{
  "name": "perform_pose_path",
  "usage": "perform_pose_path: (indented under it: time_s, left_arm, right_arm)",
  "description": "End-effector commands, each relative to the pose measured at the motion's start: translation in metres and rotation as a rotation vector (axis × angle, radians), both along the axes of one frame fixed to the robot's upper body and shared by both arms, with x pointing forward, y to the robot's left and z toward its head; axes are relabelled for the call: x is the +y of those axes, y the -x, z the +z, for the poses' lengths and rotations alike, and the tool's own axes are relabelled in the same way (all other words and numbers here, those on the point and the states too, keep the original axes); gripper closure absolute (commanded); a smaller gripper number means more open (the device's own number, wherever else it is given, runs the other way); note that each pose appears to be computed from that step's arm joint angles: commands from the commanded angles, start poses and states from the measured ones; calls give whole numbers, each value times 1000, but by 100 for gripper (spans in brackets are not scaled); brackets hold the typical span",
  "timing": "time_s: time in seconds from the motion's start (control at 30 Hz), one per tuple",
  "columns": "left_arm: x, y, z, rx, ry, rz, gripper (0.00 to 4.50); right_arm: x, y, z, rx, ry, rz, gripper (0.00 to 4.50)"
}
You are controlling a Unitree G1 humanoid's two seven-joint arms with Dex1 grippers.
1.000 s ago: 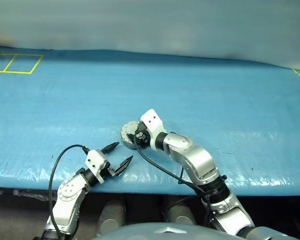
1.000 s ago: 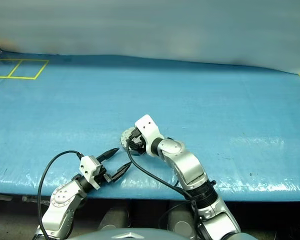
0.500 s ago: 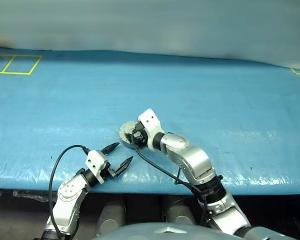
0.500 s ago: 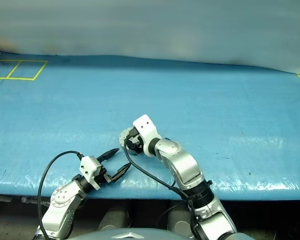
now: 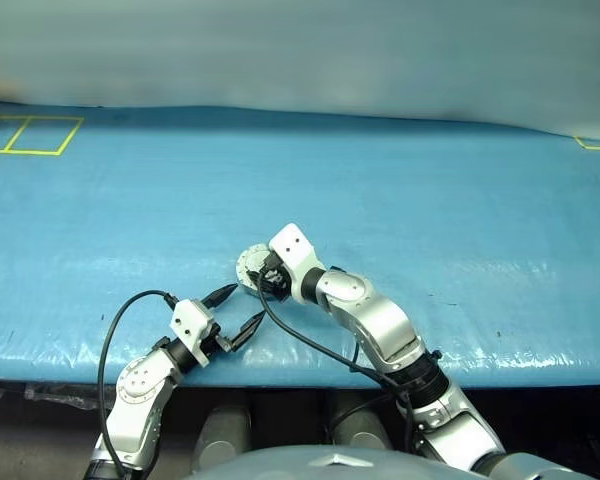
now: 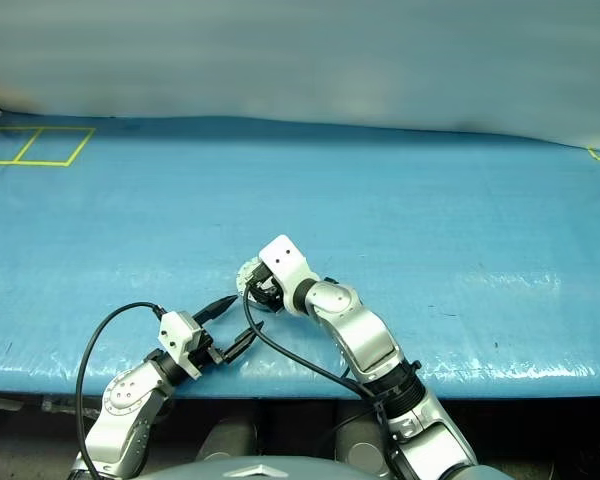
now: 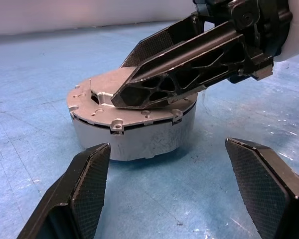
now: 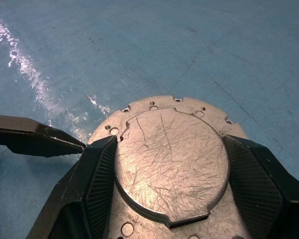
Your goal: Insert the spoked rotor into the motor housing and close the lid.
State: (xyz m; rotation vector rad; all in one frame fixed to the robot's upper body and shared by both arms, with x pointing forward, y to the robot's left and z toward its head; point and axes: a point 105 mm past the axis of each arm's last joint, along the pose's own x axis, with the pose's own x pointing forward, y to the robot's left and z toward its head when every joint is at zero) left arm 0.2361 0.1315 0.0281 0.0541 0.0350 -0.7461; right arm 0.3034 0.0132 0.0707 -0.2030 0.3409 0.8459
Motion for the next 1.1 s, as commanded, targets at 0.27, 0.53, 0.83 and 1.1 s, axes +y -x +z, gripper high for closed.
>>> perform_pose_path:
  time_s: [0.27,0.53,0.83,1.1]
  left_arm:
    - [-1,0,10,-38,8,-11,48]
    - [-1,1,10,-38,6,-12,48]
    - [-2,2,8,-31,4,-13,48]
    - [5,-10,21,-59,102,92,48]
  right_arm:
    - [-21,-6,-30,115,75,-76,148]
    - [-17,-5,-29,111,67,-87,148]
    - [-23,-12,-35,74,98,-162,148]
    - [-22,-8,-38,87,112,-117,148]
